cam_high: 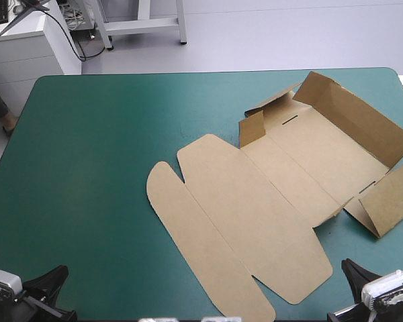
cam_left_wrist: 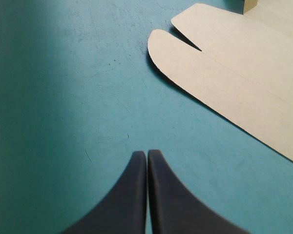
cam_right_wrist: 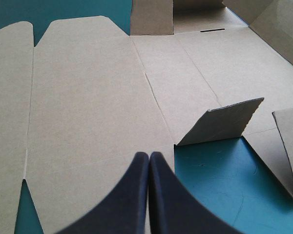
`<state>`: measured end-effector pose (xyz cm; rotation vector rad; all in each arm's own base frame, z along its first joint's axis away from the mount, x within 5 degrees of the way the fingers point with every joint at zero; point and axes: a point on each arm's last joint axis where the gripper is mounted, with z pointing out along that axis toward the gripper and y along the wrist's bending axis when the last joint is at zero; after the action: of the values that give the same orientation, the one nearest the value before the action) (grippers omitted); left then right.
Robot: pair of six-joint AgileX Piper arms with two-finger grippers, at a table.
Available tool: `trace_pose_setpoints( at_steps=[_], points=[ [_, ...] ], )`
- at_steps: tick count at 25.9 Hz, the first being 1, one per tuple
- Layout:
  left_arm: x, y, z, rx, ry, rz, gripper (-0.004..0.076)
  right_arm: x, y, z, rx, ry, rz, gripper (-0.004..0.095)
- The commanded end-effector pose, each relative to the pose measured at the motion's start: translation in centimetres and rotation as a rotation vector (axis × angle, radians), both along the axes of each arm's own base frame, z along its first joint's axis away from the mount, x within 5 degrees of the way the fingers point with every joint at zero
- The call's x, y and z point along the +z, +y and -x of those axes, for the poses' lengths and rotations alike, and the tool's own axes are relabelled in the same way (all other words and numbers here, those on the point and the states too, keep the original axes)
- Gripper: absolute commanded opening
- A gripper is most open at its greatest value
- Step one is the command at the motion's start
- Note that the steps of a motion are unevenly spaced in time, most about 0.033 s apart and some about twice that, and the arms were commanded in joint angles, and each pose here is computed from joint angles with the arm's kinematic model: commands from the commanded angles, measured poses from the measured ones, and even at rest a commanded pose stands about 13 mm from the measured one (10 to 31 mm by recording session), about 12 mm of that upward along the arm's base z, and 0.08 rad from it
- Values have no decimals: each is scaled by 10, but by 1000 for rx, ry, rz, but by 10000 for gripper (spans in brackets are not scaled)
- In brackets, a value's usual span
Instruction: Fold the box
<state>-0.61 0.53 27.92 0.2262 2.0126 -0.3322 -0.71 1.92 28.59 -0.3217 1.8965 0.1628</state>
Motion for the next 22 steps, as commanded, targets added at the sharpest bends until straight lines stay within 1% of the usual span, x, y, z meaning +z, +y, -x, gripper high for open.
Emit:
trace_pose_setpoints(
  at_steps=[1,17,19,21,22],
  points=[
    [12,0,0,-8,-88,37,-8,11,0,-1,0,-71,-25,-14],
    [12,0,0,-8,-88,37,-8,11,0,-1,4,-72,-18,-5],
    [12,0,0,-8,-88,37,-8,11,1,0,19,-72,-6,48],
    [12,0,0,-8,-88,37,-8,11,3,0,43,-74,2,150],
    [12,0,0,-8,-88,37,-8,11,3,1,51,-76,8,231]
  ],
)
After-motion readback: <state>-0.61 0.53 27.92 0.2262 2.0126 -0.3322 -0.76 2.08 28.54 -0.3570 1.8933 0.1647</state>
